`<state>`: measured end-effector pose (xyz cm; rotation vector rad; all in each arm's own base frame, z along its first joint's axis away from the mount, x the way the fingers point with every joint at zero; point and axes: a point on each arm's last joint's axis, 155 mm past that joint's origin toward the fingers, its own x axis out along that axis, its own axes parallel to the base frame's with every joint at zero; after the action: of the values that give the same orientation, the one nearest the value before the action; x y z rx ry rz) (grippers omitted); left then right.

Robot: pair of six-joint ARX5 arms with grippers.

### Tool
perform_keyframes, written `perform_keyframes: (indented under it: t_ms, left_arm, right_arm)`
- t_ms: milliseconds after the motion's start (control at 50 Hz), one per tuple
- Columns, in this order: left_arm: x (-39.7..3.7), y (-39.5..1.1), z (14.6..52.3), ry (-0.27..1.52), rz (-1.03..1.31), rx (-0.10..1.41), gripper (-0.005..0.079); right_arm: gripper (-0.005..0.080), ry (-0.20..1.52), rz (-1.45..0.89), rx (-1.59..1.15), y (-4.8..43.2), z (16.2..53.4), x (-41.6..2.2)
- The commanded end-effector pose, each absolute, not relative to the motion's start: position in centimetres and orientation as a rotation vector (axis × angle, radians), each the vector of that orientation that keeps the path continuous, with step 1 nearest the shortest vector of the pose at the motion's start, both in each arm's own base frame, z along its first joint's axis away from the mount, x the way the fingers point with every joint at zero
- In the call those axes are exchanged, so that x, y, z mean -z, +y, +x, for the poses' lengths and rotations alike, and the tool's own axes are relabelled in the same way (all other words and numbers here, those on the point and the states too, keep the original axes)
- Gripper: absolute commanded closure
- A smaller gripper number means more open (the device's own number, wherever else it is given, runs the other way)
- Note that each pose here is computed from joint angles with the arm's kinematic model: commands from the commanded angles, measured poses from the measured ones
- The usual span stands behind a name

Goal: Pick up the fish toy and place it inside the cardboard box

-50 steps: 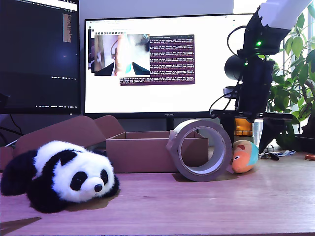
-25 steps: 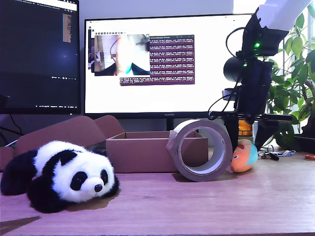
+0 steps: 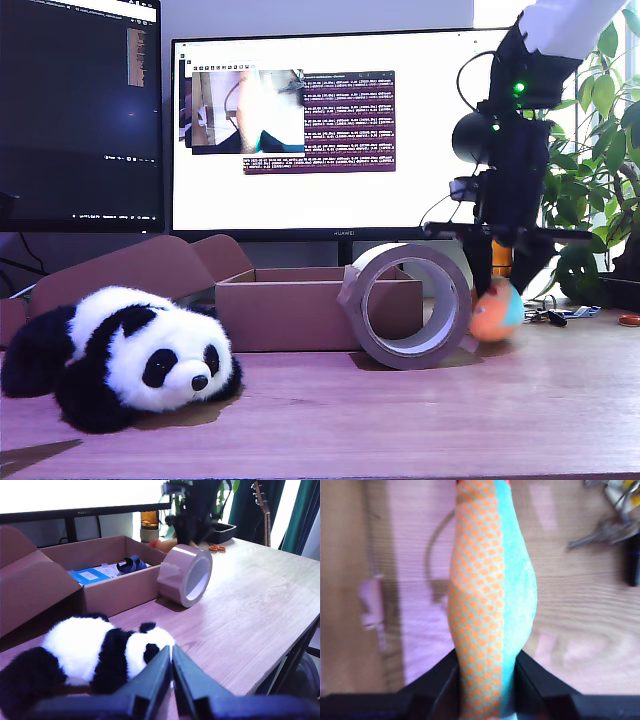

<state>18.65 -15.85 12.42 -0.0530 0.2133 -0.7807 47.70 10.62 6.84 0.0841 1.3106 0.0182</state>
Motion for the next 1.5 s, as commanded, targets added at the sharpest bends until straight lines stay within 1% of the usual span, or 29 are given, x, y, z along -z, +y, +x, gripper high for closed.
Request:
perform_keyframes:
  t_ms: [0, 360, 500, 700, 1200, 1480]
  left_arm:
    - [-11.3, -15.8, 18.6, 0.237, -0.043, 0.779, 0.0755]
    - [-11.3, -15.8, 18.6, 0.237, -0.043, 0.779, 0.0755]
    - [-11.3, -15.8, 18.6, 0.237, -0.043, 0.779, 0.0755]
    - [-11.3, -15.8, 18.6, 0.237, -0.043, 0.779, 0.0755]
    - [-11.3, -15.8, 18.6, 0.237, -0.044, 0.779, 0.0755]
    - [-11.3, -15.8, 18.6, 0.238, -0.045, 0.779, 0.0755]
  right_arm:
    - [0.0684, 1.318, 0.082, -0.02, 10.9, 47.9, -6.8]
    - [0.0684, 1.333, 0.052, -0.031, 10.7, 47.3, -10.5]
    - [0.0684, 1.317, 0.053, -0.058, 11.7, 47.4, -11.7]
    - [0.0684, 1.29, 0.068, -0.129, 14.8, 47.5, -12.3]
    - [0.0684, 1.147, 0.155, -0.306, 25.1, 48.1, -14.4]
    - [0.0684, 1.077, 0.19, -0.335, 27.2, 49.0, -15.4]
